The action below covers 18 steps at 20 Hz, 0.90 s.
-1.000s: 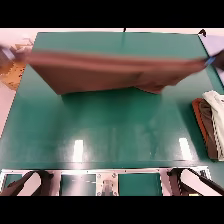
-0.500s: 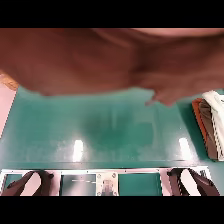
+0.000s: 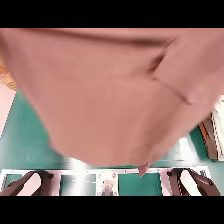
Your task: Fold the shirts.
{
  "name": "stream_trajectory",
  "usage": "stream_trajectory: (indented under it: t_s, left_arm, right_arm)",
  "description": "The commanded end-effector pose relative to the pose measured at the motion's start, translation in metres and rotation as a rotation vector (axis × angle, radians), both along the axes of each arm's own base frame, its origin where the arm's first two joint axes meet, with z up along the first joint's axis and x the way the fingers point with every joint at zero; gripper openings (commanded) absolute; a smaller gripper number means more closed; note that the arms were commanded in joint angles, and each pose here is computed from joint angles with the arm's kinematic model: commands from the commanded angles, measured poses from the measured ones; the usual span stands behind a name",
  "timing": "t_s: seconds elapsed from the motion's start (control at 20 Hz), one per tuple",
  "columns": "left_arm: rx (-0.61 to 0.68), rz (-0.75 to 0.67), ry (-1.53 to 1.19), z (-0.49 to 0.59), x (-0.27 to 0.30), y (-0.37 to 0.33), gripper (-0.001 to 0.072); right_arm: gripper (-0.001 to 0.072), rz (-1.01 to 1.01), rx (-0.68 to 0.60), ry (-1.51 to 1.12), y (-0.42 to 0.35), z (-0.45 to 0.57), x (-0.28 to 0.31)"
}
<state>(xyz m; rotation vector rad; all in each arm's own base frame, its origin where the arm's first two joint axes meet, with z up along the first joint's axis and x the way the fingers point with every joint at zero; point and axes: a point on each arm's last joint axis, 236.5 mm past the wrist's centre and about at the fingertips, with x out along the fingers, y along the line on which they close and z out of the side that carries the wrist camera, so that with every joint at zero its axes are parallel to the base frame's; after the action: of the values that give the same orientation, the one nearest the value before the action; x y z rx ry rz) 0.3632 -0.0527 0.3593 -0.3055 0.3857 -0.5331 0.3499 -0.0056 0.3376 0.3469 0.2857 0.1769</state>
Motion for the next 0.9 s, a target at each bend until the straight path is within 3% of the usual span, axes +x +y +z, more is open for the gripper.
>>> stream_trajectory:
  t_s: [0.0,0.35,0.6,0.85]
  left_arm:
    - [-0.043,-0.076,0.227,-0.138,0.052,-0.020,0.0020]
    - [-0.086,0.075,0.445,-0.295,0.159,-0.004,0.0019]
    - [-0.095,0.110,0.444,-0.314,0.190,0.007,0.0020]
    - [-0.115,0.167,0.399,-0.306,0.204,0.016,0.0020]
  right_arm:
    - [0.0022,-0.016,0.132,0.218,0.002,-0.150,0.049]
    - [0.0022,-0.062,0.268,0.508,-0.018,-0.302,0.150]
    - [0.0022,-0.023,0.297,0.463,-0.026,-0.292,0.219]
    - [0.0022,-0.022,0.288,0.405,-0.030,-0.273,0.242]
